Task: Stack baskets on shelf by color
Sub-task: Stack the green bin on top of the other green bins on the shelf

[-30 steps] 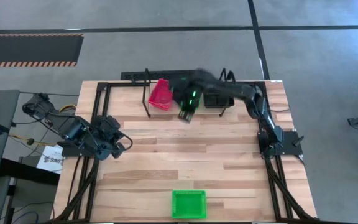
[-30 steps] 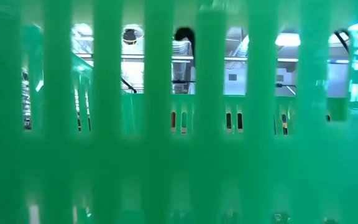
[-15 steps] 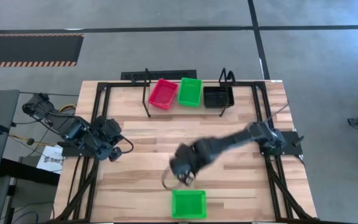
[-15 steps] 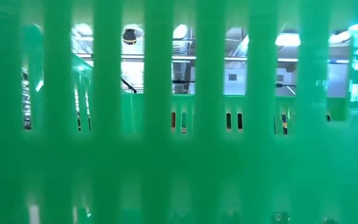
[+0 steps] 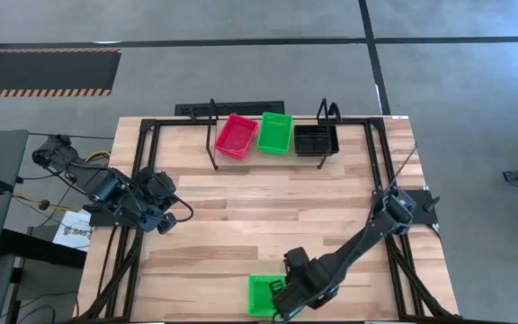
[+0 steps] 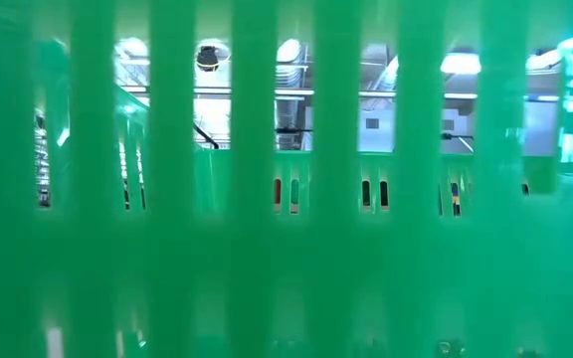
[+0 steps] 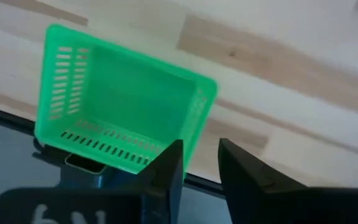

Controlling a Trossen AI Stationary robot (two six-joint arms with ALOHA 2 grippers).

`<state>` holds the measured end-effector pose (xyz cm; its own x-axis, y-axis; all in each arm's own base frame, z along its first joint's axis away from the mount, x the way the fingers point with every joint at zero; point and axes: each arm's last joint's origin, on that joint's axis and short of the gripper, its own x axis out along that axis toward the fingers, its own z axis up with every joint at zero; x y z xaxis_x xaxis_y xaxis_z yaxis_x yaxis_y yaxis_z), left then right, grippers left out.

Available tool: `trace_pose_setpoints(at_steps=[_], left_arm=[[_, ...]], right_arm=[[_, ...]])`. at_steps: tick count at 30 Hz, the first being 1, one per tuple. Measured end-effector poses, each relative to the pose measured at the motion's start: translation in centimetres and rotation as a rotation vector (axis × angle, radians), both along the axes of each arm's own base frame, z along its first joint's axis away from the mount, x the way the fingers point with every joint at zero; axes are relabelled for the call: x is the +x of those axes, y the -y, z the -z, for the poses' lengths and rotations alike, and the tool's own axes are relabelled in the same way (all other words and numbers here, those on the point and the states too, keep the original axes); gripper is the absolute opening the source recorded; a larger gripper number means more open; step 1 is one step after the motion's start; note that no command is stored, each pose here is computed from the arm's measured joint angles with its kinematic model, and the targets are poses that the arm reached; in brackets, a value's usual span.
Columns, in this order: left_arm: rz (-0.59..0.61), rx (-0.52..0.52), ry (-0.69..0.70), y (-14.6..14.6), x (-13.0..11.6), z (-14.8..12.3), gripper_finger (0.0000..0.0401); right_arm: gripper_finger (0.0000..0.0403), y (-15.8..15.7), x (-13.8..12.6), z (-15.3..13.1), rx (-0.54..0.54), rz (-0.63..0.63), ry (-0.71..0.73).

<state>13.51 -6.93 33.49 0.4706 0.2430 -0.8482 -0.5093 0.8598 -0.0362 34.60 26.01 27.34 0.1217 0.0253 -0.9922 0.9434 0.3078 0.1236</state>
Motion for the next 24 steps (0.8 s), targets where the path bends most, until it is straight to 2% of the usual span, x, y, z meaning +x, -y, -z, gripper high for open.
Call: trace_pose_setpoints(at_steps=[9,12,15,24], left_arm=[[0.006,-0.013,-0.009,0.0,0.0,0.0,0.0002],[0.011,-0.018,-0.013,0.1,0.0,0.0,0.0002],[0.011,-0.018,-0.013,0.1,0.0,0.0,0.0002],[0.018,-0.037,-0.023,0.1,0.0,0.1,0.0002]], right_arm=[[0.0186,-1.9,0.9,4.2,0.076,0.015,-0.129],[0.0200,-2.1,1.1,4.8,0.078,0.015,-0.138],[0.0205,-2.1,1.5,5.0,0.084,0.018,-0.104],[0.0202,-2.0,1.5,8.6,0.089,0.014,-0.122]])
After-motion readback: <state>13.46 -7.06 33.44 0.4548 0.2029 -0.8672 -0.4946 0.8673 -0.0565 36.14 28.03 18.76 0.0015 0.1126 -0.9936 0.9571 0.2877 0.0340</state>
